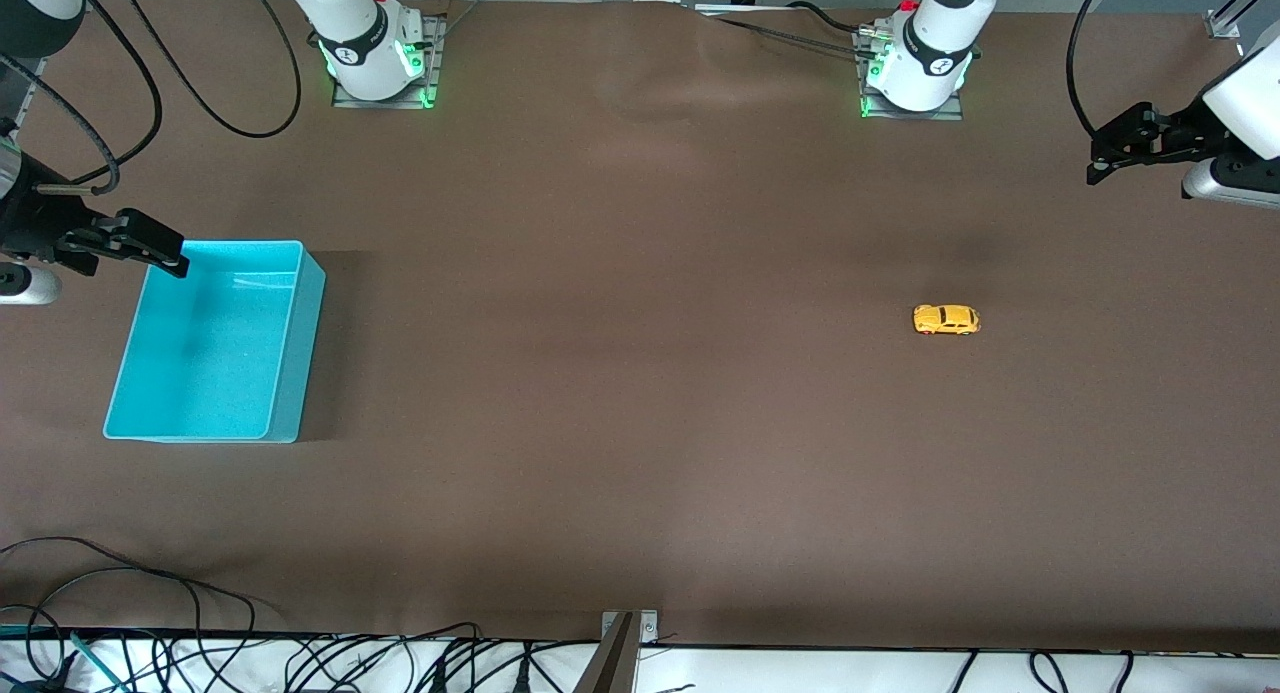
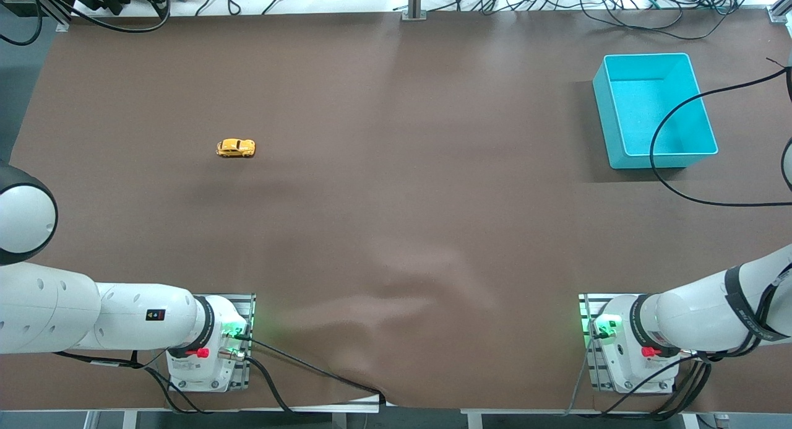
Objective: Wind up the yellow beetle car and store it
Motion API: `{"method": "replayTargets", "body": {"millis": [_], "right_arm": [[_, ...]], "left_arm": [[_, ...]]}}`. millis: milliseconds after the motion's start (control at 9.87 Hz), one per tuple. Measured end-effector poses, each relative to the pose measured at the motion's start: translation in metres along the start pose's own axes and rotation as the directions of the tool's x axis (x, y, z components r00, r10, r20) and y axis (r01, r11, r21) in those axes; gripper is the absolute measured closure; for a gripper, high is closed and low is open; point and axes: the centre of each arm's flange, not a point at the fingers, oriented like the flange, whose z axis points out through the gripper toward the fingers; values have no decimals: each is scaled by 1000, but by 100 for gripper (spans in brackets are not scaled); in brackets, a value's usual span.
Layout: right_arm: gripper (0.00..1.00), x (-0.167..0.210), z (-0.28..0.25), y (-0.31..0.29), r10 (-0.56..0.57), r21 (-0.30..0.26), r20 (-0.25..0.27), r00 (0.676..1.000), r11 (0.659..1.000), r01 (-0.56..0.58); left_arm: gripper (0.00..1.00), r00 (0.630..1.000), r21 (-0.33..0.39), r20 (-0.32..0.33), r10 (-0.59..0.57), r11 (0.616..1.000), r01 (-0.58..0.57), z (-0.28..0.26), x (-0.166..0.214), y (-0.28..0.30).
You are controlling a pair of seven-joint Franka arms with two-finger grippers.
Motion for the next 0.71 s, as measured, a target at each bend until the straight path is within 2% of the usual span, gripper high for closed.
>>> {"method": "replayTargets", "body": {"millis": [709], "right_arm": [[0, 1, 4, -1, -1, -1, 9, 1000, 1000, 1]], "left_arm": [[0, 1000, 0, 4, -10, 1000, 10, 1, 0, 0]]}}
